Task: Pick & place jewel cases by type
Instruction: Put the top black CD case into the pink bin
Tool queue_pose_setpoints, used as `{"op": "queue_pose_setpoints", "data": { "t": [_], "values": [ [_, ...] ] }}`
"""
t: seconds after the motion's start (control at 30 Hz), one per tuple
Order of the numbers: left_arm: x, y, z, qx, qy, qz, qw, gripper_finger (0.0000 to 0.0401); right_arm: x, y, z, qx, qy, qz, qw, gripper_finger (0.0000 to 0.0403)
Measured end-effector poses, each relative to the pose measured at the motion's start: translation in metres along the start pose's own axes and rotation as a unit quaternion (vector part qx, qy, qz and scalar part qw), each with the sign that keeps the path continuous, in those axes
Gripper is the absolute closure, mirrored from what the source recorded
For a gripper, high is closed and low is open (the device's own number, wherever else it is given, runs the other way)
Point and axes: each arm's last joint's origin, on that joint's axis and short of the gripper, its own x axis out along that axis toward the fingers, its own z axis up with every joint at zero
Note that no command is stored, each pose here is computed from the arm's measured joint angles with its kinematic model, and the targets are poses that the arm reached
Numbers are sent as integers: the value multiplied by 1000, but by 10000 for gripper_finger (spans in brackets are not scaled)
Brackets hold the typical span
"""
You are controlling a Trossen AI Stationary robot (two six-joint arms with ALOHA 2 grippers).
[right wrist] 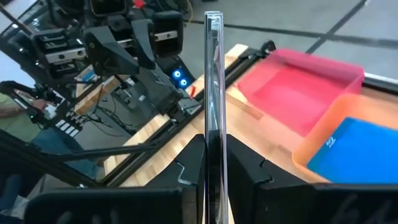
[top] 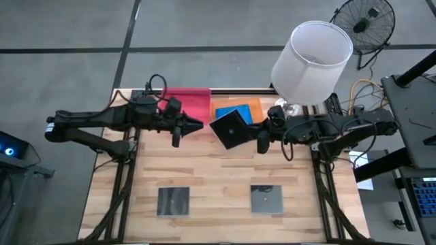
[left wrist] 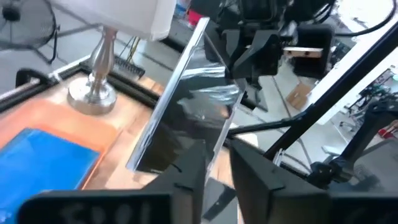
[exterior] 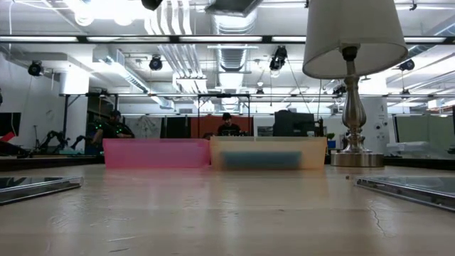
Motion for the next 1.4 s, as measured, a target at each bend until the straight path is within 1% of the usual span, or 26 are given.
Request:
{"op": "queue_pose_setpoints", "data": {
  "t": [0.13, 0.2, 0.27, 0.47, 0.6, 0.87, 1.1, 1.17, 1.3, 1.4],
  "values": [
    [-7, -2, 3, 6, -10, -5, 1000, 304, -5, 5, 9, -19, -12, 11, 1000, 368],
    [-10, -2, 4, 10, -13, -7, 1000, 292, -7, 7, 12, -23, -18, 15, 999, 368],
    [-10, -3, 5, 27, -16, -12, 999, 283, -8, 9, 15, -32, -26, 19, 999, 368],
    [-14, -8, 11, 98, -40, -51, 993, 277, -11, 16, 25, -39, -60, 38, 997, 368],
    [-15, -8, 11, 134, -44, -51, 989, 277, -14, 21, 32, -39, -86, 58, 994, 368],
    [-15, -8, 12, 129, -48, -50, 989, 277, -24, 30, 47, -38, -105, 92, 989, 369],
    [-15, -8, 13, 110, -53, -52, 991, 277, -33, 38, 59, -74, -126, 124, 982, 369],
    [-15, -8, 14, 108, -54, -52, 991, 277, -35, 39, 62, -76, -133, 131, 980, 369],
    [-15, -10, 17, 99, -72, -61, 991, 277, -37, 41, 64, -76, -143, 139, 977, 369],
    [-16, -13, 21, 97, -94, -83, 987, 277, -34, 42, 63, -83, -146, 140, 976, 369]
  ]
}}
